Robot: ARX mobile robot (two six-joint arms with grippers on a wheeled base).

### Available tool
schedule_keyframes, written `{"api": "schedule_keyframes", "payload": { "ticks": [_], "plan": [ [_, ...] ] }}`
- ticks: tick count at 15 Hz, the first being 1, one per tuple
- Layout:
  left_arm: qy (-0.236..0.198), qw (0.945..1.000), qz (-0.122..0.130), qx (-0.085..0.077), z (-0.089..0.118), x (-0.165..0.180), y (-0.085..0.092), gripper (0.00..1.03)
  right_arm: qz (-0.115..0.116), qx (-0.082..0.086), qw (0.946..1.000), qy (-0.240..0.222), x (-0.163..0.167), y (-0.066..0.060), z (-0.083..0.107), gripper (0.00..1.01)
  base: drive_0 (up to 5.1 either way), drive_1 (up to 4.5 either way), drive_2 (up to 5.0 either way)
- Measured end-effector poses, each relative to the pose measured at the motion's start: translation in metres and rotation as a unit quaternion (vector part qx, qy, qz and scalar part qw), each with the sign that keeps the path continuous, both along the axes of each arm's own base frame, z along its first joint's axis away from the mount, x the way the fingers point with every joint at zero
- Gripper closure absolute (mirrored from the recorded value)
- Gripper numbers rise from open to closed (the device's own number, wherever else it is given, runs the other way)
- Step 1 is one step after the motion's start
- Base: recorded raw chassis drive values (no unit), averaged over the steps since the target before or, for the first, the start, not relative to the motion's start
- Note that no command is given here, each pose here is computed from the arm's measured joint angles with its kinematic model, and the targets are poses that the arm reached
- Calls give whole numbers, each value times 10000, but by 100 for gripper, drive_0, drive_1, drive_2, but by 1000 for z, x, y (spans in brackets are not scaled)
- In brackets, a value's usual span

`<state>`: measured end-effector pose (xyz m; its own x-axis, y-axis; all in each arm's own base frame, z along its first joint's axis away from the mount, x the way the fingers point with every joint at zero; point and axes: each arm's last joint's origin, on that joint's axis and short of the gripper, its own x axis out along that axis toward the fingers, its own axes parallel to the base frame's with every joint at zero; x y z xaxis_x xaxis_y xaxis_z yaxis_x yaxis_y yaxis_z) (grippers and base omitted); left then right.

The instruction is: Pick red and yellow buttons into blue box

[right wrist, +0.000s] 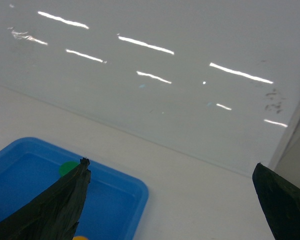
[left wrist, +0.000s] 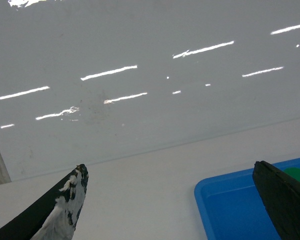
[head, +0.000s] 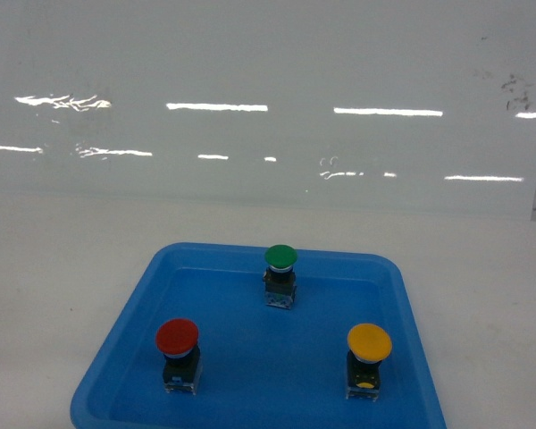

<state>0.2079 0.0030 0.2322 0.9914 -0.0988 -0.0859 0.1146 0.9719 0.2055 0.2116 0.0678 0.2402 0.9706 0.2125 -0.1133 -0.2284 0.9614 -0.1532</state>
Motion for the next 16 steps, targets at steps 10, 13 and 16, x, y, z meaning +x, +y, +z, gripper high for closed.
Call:
{"api": "schedule_keyframes", "payload": {
  "ticks": [10,13,16],
  "plan": [
    [0,10000,4,2,0,0,0,5,79,-423,9920,1185,61,56,-40,3,0,0,0],
    [0,10000,4,2,0,0,0,5,342,-486,9852,1606,70,63,-53,3,0,0,0],
    [0,10000,2,2,0,0,0,5,329,-385,9818,1831,77,58,-66,3,0,0,0]
  ]
}}
